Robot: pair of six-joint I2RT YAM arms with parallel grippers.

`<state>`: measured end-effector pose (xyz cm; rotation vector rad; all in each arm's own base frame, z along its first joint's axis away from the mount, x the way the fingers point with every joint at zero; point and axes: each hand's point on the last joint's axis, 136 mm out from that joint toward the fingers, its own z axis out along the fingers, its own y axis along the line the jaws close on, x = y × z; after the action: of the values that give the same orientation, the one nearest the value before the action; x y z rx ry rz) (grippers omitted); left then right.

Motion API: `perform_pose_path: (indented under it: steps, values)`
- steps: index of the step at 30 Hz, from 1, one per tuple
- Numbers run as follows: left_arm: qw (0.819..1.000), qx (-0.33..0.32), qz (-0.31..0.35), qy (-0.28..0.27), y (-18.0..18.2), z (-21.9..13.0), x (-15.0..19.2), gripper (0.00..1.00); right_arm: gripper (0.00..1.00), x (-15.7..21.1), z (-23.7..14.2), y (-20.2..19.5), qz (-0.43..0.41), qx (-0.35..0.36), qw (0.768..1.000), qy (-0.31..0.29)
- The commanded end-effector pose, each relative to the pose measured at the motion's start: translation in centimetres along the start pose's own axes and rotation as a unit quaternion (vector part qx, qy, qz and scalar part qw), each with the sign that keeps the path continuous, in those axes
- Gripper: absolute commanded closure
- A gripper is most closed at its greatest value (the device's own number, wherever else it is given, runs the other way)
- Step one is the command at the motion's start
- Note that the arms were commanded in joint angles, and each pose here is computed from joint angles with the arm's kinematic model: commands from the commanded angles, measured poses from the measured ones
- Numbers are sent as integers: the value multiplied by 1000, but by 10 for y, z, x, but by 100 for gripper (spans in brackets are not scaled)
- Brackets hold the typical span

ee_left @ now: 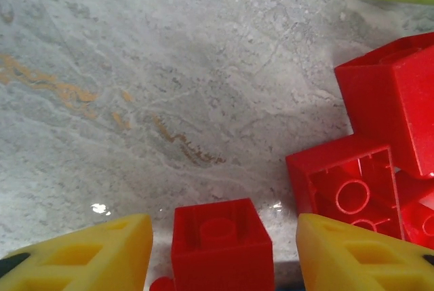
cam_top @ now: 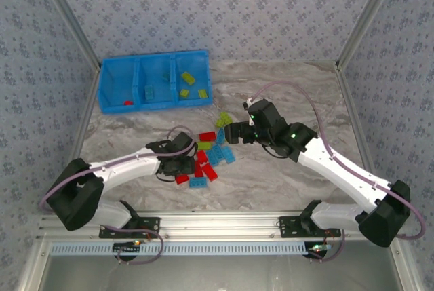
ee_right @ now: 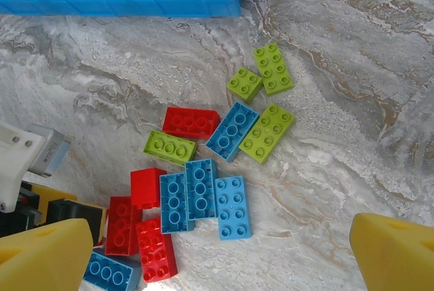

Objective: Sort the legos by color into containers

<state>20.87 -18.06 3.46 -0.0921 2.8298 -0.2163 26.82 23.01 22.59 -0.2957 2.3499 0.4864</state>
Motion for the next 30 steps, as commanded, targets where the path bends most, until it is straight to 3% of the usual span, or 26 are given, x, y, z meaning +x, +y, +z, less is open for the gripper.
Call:
perform_pose_path:
  steps: [1,8,13,17,22,26,30]
  values:
    - [1000,14,-3,4,-4,7,1,43,0,4,-6,-3,5,7,1000,3]
    - [1000,4,-13,7,5,10,5,59,0,4,-6,0,10,1,1000,4]
    - [999,9,-20,-29,5,-10,-11,65,0,1,-13,10,4,-23,1000,1]
    - [992,8,-22,-121,8,-50,-59,66,0,2,-17,37,-19,-91,996,4]
    - [972,-37,-69,-223,45,-100,-138,67,0,15,-16,68,-62,-141,987,36]
    - [940,-62,-161,-295,97,-134,-200,68,0,22,-12,75,-87,-126,987,48]
    - [905,-37,-240,-348,138,-153,-259,69,0,19,-13,71,-85,-108,990,43]
